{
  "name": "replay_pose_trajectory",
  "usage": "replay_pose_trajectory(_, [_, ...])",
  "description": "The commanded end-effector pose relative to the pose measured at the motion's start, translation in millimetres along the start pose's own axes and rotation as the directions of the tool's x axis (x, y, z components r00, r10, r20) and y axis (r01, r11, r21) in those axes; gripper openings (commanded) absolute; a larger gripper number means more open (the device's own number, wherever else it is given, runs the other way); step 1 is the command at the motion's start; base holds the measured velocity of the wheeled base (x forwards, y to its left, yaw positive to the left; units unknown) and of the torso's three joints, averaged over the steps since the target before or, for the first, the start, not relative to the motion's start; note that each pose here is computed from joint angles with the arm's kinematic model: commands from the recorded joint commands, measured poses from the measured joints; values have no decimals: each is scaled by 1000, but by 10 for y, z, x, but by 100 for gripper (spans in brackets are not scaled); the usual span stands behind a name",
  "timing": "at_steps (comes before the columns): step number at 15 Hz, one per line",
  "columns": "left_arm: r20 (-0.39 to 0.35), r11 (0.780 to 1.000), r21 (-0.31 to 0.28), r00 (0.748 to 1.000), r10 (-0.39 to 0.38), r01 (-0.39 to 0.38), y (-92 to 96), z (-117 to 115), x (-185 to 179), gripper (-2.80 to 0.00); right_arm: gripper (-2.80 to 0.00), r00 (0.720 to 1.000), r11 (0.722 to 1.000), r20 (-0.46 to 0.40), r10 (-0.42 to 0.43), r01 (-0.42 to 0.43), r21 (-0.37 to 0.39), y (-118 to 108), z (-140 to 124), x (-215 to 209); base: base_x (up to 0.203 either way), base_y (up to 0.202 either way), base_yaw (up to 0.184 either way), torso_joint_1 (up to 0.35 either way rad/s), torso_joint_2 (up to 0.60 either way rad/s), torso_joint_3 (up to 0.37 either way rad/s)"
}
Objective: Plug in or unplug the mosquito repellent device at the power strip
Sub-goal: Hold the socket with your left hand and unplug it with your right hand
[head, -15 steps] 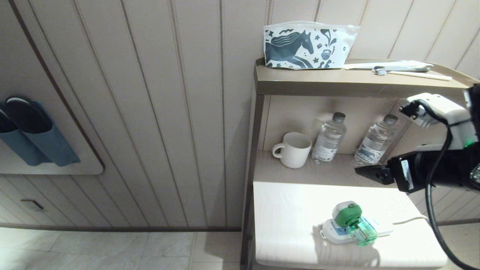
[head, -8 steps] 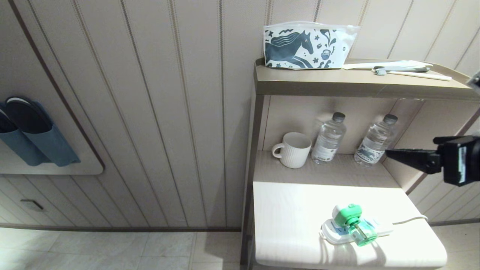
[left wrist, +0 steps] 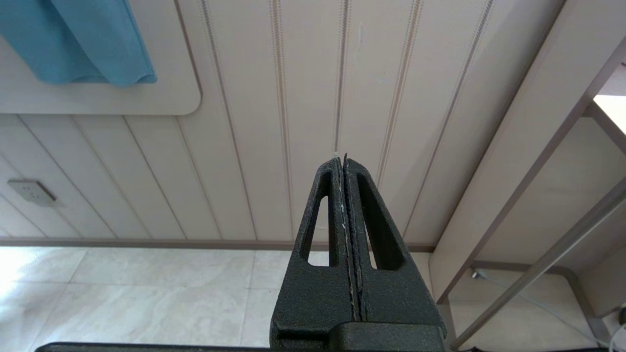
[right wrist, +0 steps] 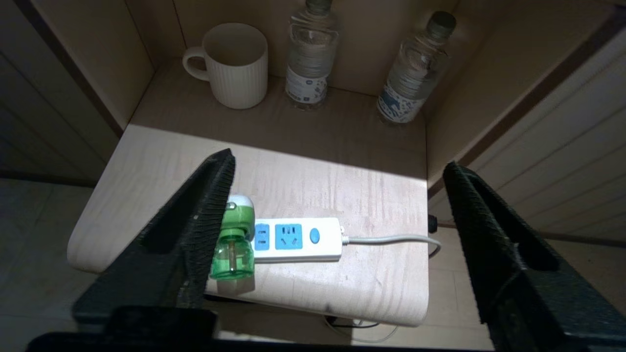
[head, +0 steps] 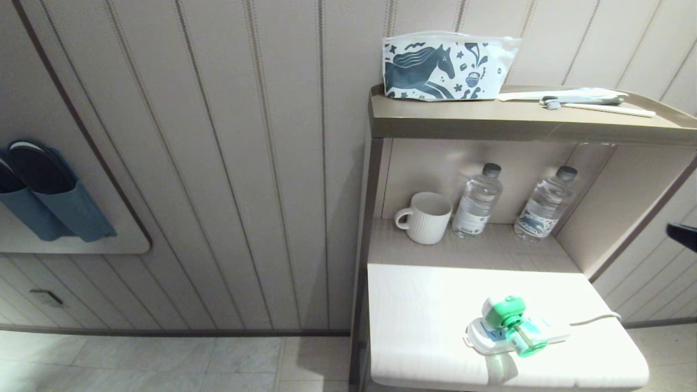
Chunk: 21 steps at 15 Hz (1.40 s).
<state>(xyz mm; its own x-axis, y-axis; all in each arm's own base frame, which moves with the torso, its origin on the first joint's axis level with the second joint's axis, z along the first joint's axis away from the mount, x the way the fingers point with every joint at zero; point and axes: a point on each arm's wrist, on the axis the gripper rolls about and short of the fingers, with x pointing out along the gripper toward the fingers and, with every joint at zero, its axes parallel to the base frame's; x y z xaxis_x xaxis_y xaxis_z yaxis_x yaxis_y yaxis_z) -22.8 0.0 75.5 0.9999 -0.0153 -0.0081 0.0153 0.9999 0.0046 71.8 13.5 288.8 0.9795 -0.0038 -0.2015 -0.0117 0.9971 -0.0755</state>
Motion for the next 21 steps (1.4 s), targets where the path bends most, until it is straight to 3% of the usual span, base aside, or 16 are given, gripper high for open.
replay_pose_trajectory(1, [-3,1000,0,1000,0,0,0,-7,2,-280,-280,999,1000,39,-23,23,12,-90,-151,-324,0,0,0,0,0,0])
replay_pose_trajectory(5, [0,1000,0,1000,0,0,0,0,0,-280,-280,998,998,8,-64,64,16,-112,-694,-448,0,0,0,0,0,0])
replay_pose_trajectory(9, [-1,1000,0,1000,0,0,0,-2,0,-280,-280,997,997,20,81,-81,18,-19,-1347,-424,0,0,0,0,0,0])
replay_pose_trajectory(14, [0,1000,0,1000,0,0,0,0,0,-280,-280,984,992,125,127,-128,2,49,-2046,-469,0,0,0,0,0,0])
replay_pose_trajectory(18, [-2,1000,0,1000,0,0,0,-6,2,-280,-280,958,992,258,123,-127,-2,58,-2165,-555,0,0,0,0,0,0])
replay_pose_trajectory(21, [0,1000,0,1000,0,0,0,1,0,-280,-280,976,998,218,-6,-9,65,36,-2257,-505,0,0,0,0,0,0])
